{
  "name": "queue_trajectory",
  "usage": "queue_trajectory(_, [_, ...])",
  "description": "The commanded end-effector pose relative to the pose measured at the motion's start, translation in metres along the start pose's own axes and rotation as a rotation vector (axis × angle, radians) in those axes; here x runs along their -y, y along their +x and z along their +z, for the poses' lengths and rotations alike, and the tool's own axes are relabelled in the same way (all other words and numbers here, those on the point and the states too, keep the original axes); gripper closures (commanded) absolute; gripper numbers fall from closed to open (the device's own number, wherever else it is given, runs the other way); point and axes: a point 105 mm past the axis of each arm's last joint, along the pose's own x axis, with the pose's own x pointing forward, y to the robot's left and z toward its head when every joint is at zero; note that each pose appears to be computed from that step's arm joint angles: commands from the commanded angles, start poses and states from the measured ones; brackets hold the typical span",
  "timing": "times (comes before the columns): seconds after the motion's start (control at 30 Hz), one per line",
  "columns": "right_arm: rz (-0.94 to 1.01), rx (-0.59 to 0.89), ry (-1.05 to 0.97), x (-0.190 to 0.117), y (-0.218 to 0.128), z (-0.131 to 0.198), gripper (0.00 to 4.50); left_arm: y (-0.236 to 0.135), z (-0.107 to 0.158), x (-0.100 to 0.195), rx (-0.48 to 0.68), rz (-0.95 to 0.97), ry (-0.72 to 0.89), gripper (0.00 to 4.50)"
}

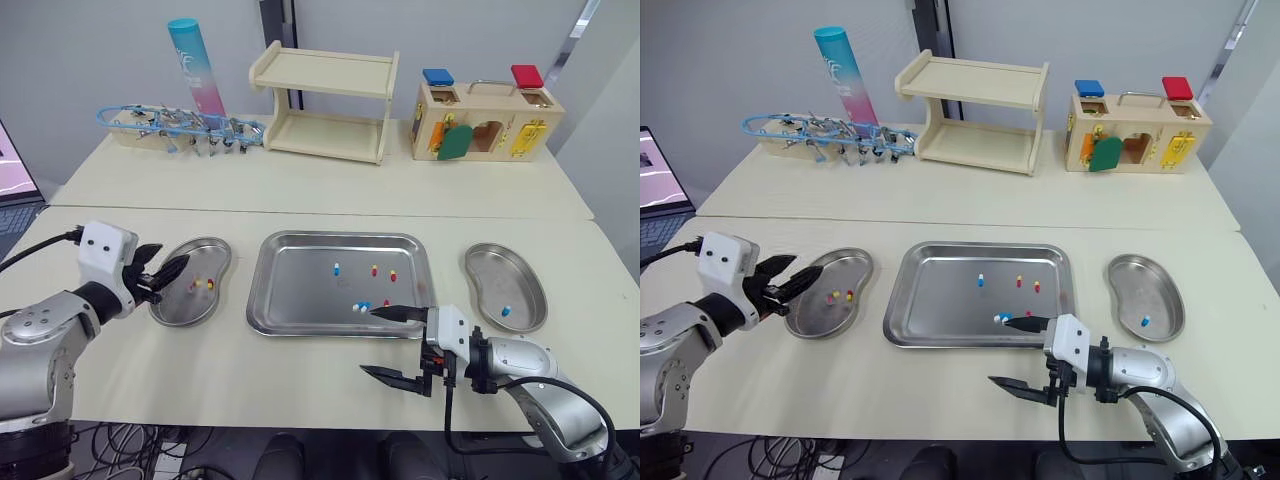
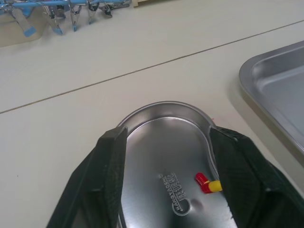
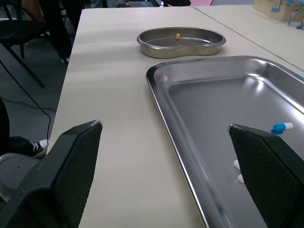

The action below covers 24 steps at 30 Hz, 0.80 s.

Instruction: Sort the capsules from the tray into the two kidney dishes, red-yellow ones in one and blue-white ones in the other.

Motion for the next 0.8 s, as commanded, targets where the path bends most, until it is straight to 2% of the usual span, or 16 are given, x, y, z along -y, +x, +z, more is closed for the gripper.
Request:
queue_trajectory(0.03, [0.009, 0.028, -0.042, 0.0, 0.0, 0.009, 0.0, -0.011, 0.013, 0.0, 0.046, 0.005, -0.009, 0.45])
queue_trajectory(0.07, [0.01, 0.027, -0.043, 0.0, 0.0, 0.009, 0.0, -0.013, 0.014, -0.001, 0.048, 0.006, -0.019, 0.11])
queue_trajectory(0.1, [0.01, 0.026, -0.043, 0.0, 0.0, 0.009, 0.0, -0.015, 0.014, -0.002, 0.049, 0.007, -0.026, 0.02])
queue_trajectory(0.37, [-0.006, 0.013, -0.054, 0.001, -0.006, 0.007, 0.0, -0.04, 0.023, -0.014, 0.103, 0.018, -0.032, 0.02])
queue_trajectory(0.57, [-0.061, -0.028, -0.065, 0.006, -0.019, 0.002, 0.0, -0.082, 0.008, -0.041, 0.095, 0.133, 0.014, 0.02])
queue_trajectory(0.6, [-0.085, -0.034, -0.063, 0.008, -0.025, 0.002, 0.0, -0.091, 0.002, -0.047, 0.083, 0.165, 0.018, 0.02])
queue_trajectory(0.7, [-0.207, -0.131, -0.042, 0.02, -0.069, -0.007, 0.0, -0.141, -0.047, -0.064, -0.066, 0.282, -0.01, 0.02])
queue_trajectory(0.8, [-0.276, -0.194, -0.021, 0.029, -0.102, -0.011, 0.0, -0.164, -0.071, -0.066, -0.096, 0.332, -0.07, 0.02])
